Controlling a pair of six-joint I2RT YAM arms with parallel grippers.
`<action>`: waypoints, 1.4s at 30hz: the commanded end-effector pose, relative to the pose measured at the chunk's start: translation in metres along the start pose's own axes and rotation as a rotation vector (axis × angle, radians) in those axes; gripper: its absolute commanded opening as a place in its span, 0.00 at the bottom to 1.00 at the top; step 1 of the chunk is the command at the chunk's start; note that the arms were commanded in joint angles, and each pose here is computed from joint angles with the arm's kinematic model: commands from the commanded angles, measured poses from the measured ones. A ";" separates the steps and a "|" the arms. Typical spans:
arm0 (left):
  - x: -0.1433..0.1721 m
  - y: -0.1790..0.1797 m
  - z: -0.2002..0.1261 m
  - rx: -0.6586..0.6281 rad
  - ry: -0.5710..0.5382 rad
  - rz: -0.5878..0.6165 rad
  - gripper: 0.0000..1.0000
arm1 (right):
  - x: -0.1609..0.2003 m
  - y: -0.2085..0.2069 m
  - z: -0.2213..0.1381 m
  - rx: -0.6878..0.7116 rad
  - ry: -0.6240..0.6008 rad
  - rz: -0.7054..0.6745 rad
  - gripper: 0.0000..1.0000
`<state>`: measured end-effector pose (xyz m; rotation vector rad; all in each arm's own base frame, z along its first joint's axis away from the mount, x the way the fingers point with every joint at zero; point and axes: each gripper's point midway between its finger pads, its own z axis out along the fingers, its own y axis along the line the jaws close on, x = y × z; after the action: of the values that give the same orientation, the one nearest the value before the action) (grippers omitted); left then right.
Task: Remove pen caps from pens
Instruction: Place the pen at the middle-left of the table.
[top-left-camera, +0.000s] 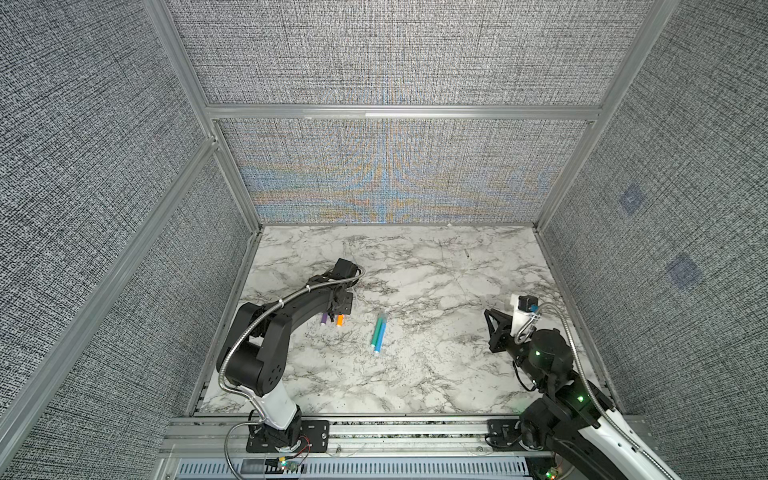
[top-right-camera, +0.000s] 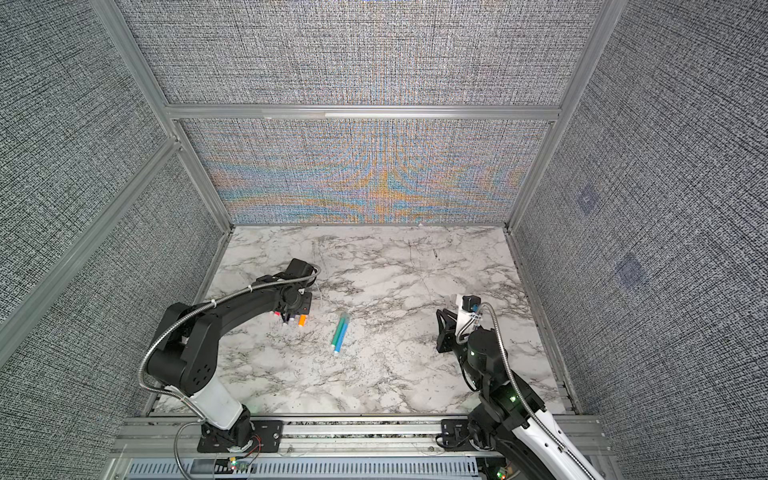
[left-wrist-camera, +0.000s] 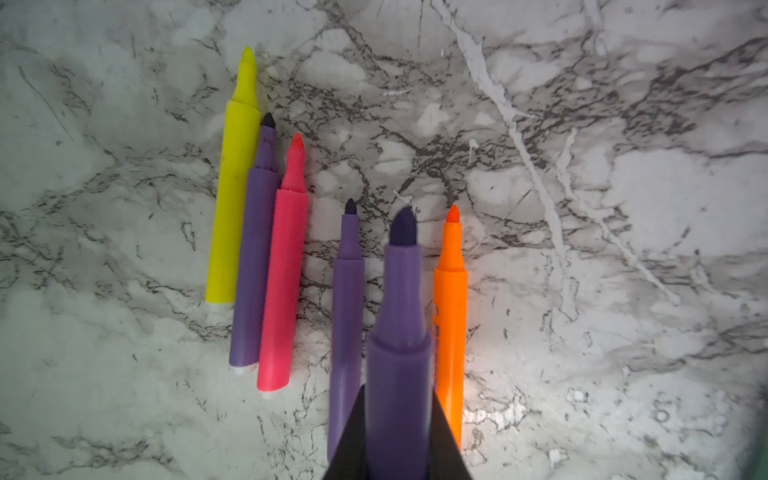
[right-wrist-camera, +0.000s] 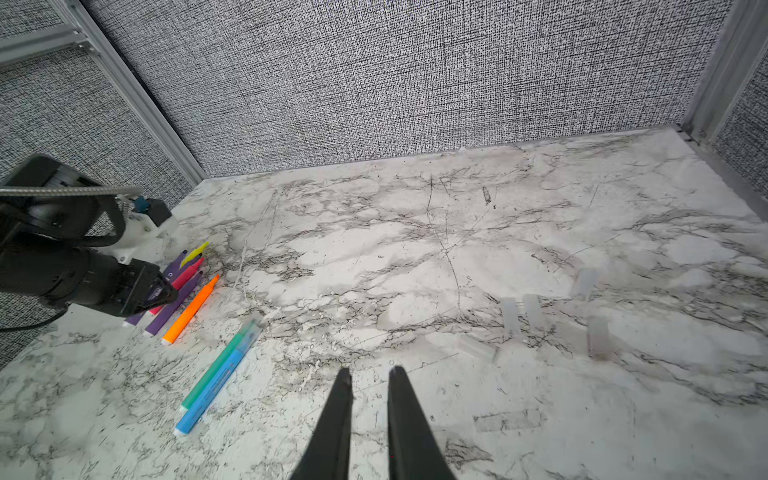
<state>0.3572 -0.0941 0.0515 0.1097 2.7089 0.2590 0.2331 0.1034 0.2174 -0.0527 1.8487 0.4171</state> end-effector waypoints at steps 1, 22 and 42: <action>-0.002 0.002 -0.001 -0.004 -0.005 0.003 0.00 | -0.005 0.004 -0.003 -0.024 -0.009 0.007 0.00; 0.004 0.004 0.014 -0.022 0.060 0.034 0.10 | -0.005 0.003 -0.007 -0.026 -0.018 0.007 0.00; 0.004 0.003 0.014 -0.016 0.056 0.037 0.24 | -0.007 0.001 -0.009 -0.017 -0.026 0.004 0.00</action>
<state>0.3597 -0.0880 0.0369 0.1445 2.7604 0.3019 0.2254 0.1016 0.2202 -0.0618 1.8390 0.4370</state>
